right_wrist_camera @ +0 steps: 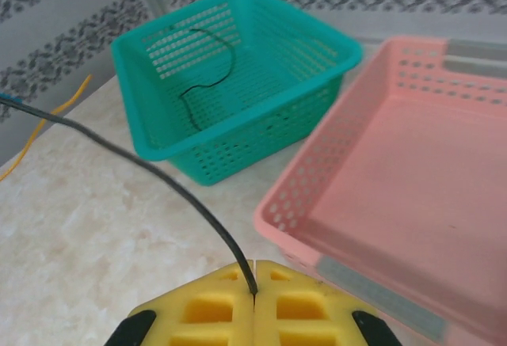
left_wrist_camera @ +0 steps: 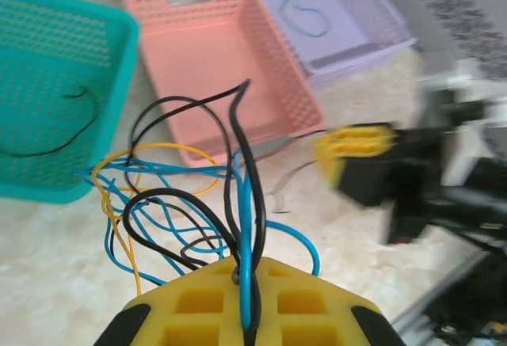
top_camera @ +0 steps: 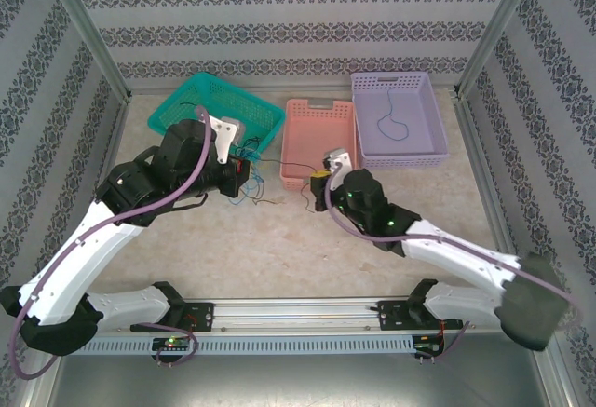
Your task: Untangle the cables
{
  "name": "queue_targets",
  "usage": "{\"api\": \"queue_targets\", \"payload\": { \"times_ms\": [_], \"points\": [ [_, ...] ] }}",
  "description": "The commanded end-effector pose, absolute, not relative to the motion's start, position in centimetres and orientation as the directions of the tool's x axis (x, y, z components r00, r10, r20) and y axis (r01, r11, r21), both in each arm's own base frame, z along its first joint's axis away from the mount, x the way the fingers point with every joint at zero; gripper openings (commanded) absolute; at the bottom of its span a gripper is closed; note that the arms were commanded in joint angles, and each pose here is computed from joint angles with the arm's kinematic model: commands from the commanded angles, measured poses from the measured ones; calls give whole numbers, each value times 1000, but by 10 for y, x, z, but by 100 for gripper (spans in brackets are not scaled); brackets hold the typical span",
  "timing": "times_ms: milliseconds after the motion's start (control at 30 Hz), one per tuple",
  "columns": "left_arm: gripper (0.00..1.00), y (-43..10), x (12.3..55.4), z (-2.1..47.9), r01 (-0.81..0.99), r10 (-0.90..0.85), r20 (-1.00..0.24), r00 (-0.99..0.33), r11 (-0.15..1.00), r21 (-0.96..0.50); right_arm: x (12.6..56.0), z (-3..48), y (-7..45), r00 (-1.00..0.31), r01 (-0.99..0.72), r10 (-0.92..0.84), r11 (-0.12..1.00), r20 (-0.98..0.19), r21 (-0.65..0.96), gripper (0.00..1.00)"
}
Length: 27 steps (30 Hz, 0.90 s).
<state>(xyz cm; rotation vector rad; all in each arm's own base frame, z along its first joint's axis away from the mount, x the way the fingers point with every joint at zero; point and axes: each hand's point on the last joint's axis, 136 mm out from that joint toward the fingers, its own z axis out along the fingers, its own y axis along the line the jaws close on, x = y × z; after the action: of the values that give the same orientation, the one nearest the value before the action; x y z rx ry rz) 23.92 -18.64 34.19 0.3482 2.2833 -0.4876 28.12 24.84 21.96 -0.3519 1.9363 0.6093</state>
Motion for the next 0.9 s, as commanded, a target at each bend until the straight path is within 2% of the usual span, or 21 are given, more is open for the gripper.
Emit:
{"api": "queue_targets", "payload": {
  "times_ms": [0,167,233,267,433,600,733,800,867],
  "points": [
    [8,-150,233,277,232,129,-587,-799,967,-103,275,206,204,-500,-343,23,913,-866,222,0],
    [13,-117,222,198,86,108,-407,-907,994,70,261,213,191,-528,-330,-5,922,-849,200,0],
    [39,-105,219,175,39,83,-354,-931,991,129,258,214,196,-543,-346,-24,917,-839,197,0],
    [47,-97,218,164,6,59,-327,-943,987,161,256,214,201,-554,-358,-38,913,-832,197,0],
    [50,-89,215,137,-77,-35,-227,-973,981,180,248,209,227,-589,-416,-129,895,-798,162,0],
    [51,-115,224,144,-88,-78,-251,-965,996,28,248,209,225,-597,-396,-134,907,-791,145,0],
    [68,-182,228,139,-82,-151,-187,-971,939,-334,244,207,220,-601,-398,-151,908,-785,129,0],
    [72,-202,230,129,-218,-286,-93,-954,869,-444,241,206,217,-605,-398,-156,908,-780,127,0],
    [75,-210,235,124,-361,-416,-10,-909,800,-479,238,205,213,-609,-394,-153,910,-778,129,0]
  ]
}}
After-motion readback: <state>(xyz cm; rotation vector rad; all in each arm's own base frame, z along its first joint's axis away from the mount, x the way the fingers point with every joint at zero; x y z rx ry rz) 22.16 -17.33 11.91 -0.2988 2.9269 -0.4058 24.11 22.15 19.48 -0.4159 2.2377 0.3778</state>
